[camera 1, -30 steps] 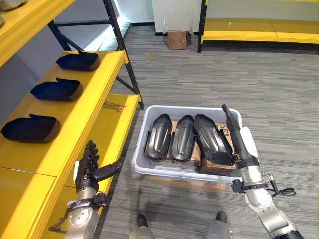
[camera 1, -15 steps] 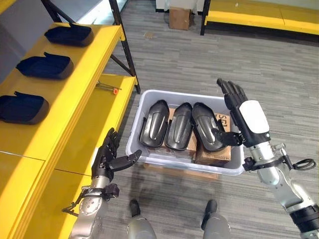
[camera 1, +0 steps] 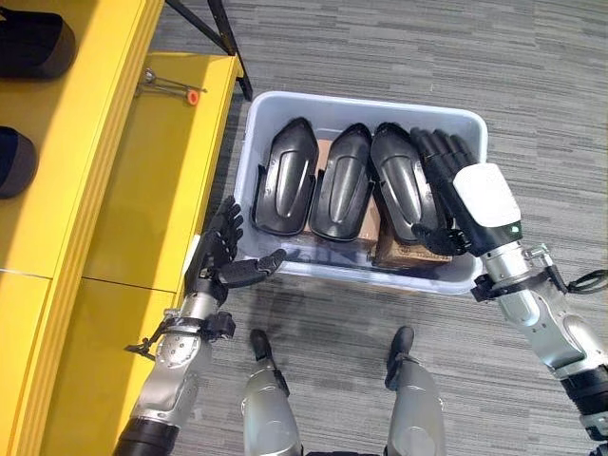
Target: Move parts from the plastic box to the shelf.
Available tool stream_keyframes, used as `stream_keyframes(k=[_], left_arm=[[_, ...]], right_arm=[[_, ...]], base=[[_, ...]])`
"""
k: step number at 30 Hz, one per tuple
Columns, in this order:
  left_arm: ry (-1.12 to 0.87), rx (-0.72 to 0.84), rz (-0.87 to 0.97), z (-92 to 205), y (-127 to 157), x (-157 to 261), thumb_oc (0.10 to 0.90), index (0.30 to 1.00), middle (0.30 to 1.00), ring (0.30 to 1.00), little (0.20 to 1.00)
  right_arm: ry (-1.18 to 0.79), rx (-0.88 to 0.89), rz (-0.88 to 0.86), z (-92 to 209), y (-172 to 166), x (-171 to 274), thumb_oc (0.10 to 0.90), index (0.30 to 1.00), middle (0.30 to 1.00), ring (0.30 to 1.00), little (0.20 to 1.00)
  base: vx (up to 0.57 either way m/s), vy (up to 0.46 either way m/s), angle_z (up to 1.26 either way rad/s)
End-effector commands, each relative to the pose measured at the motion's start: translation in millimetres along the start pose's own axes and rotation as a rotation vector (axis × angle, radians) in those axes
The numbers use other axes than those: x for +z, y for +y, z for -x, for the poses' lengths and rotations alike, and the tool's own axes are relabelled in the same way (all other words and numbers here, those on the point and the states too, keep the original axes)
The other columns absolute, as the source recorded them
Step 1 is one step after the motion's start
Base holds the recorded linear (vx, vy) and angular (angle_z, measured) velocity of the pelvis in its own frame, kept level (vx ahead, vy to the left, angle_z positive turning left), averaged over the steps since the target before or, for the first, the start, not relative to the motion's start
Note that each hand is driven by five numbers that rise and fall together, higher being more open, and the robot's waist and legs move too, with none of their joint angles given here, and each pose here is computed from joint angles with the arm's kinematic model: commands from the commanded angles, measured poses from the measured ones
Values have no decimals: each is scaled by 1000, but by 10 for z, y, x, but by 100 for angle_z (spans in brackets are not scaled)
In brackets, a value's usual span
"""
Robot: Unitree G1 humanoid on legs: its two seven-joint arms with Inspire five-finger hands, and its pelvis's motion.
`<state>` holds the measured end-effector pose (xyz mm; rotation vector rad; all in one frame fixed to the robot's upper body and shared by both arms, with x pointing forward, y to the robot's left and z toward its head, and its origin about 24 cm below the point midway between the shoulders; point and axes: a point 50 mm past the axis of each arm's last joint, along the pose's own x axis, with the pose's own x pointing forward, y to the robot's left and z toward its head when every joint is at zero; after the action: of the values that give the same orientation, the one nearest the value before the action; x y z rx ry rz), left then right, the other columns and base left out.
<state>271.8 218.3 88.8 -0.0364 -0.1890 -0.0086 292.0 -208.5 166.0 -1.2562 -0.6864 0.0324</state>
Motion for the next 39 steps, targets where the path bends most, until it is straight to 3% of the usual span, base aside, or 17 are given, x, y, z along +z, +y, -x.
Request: stream_keyframes(k=[1, 13, 39], left_arm=[[-285, -60, -10, -61, -80, 589, 900, 1000, 1000, 1000, 1000], [-357, -69, -4, -24, -78, 787, 900, 1000, 1000, 1000, 1000], [-345, -108, -42, -144, -168, 750, 900, 1000, 1000, 1000, 1000]], right_arm=[[-95, -190, 25, -279, -465, 140, 900, 1000, 1000, 1000, 1000], [-67, -151, 131, -255, -602, 65, 900, 1000, 1000, 1000, 1000], [12, -107, 268, -477, -631, -81, 900, 1000, 1000, 1000, 1000]], base=[[-100, -41, 4], [-40, -41, 2], [-13, -31, 1]])
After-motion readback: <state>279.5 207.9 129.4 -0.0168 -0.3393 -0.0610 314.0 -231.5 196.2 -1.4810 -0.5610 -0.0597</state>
